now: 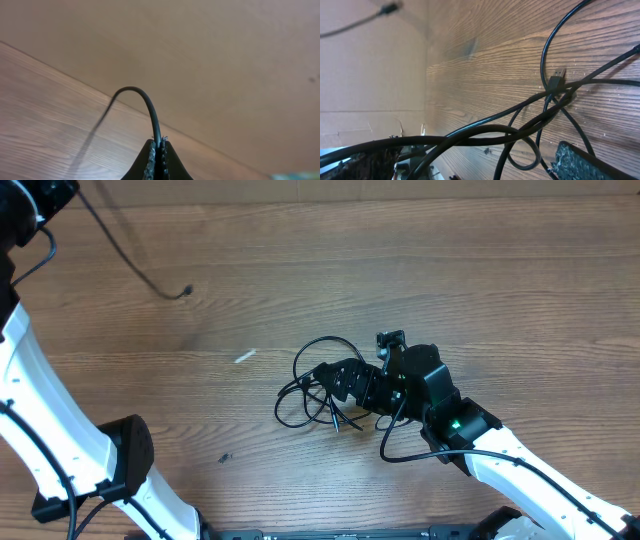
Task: Untangle cables
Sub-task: 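Pull the left gripper's cable far left and lay it on the table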
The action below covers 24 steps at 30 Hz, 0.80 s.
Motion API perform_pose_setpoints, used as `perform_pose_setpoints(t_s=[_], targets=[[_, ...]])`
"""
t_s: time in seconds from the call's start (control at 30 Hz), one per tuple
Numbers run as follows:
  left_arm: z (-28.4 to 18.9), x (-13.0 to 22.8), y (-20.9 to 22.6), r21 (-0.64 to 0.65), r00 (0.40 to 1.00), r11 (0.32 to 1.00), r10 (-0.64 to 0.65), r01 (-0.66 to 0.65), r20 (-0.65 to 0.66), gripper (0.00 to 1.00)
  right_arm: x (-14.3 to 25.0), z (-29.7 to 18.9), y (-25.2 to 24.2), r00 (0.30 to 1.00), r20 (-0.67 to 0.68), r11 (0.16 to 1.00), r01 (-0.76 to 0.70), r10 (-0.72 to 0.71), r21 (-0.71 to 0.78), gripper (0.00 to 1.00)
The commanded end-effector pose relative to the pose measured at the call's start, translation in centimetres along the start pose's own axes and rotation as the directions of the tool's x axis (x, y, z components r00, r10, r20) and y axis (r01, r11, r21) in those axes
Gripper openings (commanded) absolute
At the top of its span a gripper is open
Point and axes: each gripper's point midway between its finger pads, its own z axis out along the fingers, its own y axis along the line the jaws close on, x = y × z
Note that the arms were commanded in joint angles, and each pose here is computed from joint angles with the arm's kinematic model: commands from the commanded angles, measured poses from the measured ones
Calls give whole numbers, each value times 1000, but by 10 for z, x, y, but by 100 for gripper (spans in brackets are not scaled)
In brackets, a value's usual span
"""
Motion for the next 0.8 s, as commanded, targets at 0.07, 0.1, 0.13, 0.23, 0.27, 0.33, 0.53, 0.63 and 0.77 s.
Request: perform_pose_setpoints(t_s=[0.07,0.1,0.13,0.23,0.27,0.33,0.53,0.63,0.77], targets=[[43,22,-5,92,989,995,-28,41,-142,4,-7,0,4,999,28,1000,17,-17,1,99],[51,25,-1,84,987,995,-34,48,-156,4,-7,0,4,999,28,1000,17,-17,1,99],[60,28,5,73,985,996,-41,54,-170,4,-7,0,4,999,28,1000,16,-16,1,99],[87,32,29,0,979,998,-67,69,-191,4,-7,0,3,999,30,1000,16,-16,2,99],[97,34,40,-36,978,997,-77,72,-192,4,-7,0,3,999,30,1000,16,-16,2,99],[116,35,65,-121,978,990,-94,72,-186,4,-7,0,4,999,31,1000,16,-16,2,99],[165,41,140,-313,974,946,-143,82,-174,4,-8,0,3,999,34,1000,16,-17,4,99],[183,44,175,-358,968,928,-181,108,-176,4,-8,0,3,999,34,1000,16,-16,5,99],[199,49,227,-422,955,895,-239,146,-176,4,-8,0,3,999,35,1000,16,-16,6,100]])
